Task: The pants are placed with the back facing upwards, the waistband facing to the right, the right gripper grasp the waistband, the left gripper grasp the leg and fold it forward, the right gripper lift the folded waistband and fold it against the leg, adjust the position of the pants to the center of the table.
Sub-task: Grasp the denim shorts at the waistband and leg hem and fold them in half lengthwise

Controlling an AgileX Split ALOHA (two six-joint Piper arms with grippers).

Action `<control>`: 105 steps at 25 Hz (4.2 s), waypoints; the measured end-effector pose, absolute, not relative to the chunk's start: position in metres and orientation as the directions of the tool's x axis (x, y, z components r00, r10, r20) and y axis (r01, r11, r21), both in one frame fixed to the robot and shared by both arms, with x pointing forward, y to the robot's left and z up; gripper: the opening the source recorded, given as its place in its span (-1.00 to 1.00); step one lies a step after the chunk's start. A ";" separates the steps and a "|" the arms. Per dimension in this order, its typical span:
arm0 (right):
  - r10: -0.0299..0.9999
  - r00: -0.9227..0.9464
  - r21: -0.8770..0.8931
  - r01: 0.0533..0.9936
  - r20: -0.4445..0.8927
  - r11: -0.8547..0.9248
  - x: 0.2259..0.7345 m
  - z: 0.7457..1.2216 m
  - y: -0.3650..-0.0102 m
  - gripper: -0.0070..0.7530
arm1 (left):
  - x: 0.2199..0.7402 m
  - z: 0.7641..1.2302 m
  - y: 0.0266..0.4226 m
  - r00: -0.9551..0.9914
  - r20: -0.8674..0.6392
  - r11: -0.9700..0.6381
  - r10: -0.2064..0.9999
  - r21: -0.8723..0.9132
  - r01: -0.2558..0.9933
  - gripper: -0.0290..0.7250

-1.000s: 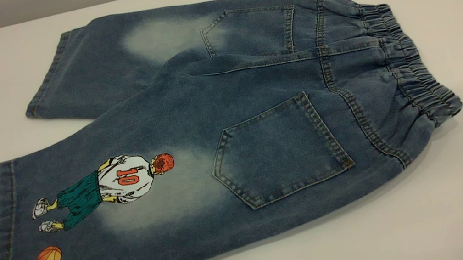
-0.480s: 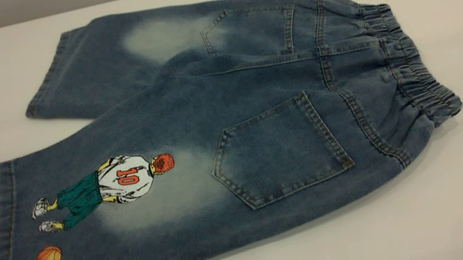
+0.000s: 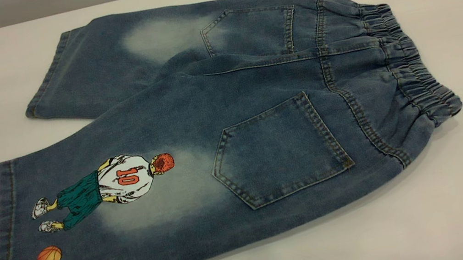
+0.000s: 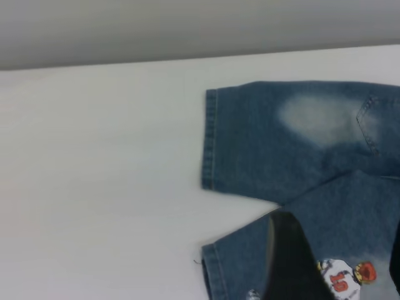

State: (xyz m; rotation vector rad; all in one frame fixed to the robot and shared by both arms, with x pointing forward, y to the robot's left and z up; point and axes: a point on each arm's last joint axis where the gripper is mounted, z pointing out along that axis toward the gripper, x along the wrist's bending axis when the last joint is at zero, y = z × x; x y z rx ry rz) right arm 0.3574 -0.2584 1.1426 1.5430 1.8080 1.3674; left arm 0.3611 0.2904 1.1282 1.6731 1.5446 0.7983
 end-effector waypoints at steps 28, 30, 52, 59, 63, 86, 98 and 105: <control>0.786 -0.278 0.553 0.827 0.552 -0.096 0.490 1.042 -0.231 0.03 | 0.469 1.077 0.279 0.051 -0.171 0.101 0.984 0.766 0.634 0.03; 0.780 -0.264 0.514 0.853 0.568 -0.086 0.497 1.029 -0.230 0.03 | 0.470 1.078 0.279 0.052 -0.168 0.098 0.984 0.768 0.633 0.03; 0.808 -0.068 0.347 0.921 0.586 -0.174 0.477 0.904 -0.237 0.03 | 0.473 1.095 0.279 0.063 -0.166 0.096 0.984 0.794 0.600 0.03; 0.829 0.046 0.294 0.923 0.557 -0.249 0.483 0.885 -0.252 0.03 | 0.473 1.095 0.279 0.063 -0.166 0.096 0.984 0.794 0.600 0.03; 0.801 0.087 0.259 0.921 0.592 -0.291 0.484 0.876 -0.269 0.03 | 0.473 1.095 0.279 0.063 -0.167 0.097 0.984 0.794 0.600 0.03; 0.709 0.221 0.114 0.912 0.670 -0.393 0.483 0.816 -0.297 0.03 | 0.473 1.095 0.279 0.062 -0.170 0.099 0.984 0.793 0.601 0.03; 0.659 0.216 0.085 0.916 0.720 -0.393 0.490 0.807 -0.294 0.03 | 0.473 1.095 0.279 0.062 -0.170 0.099 0.984 0.793 0.601 0.03; 0.656 0.215 0.085 0.915 0.723 -0.394 0.499 0.800 -0.295 0.03 | 0.473 1.095 0.279 0.062 -0.170 0.099 0.984 0.793 0.601 0.03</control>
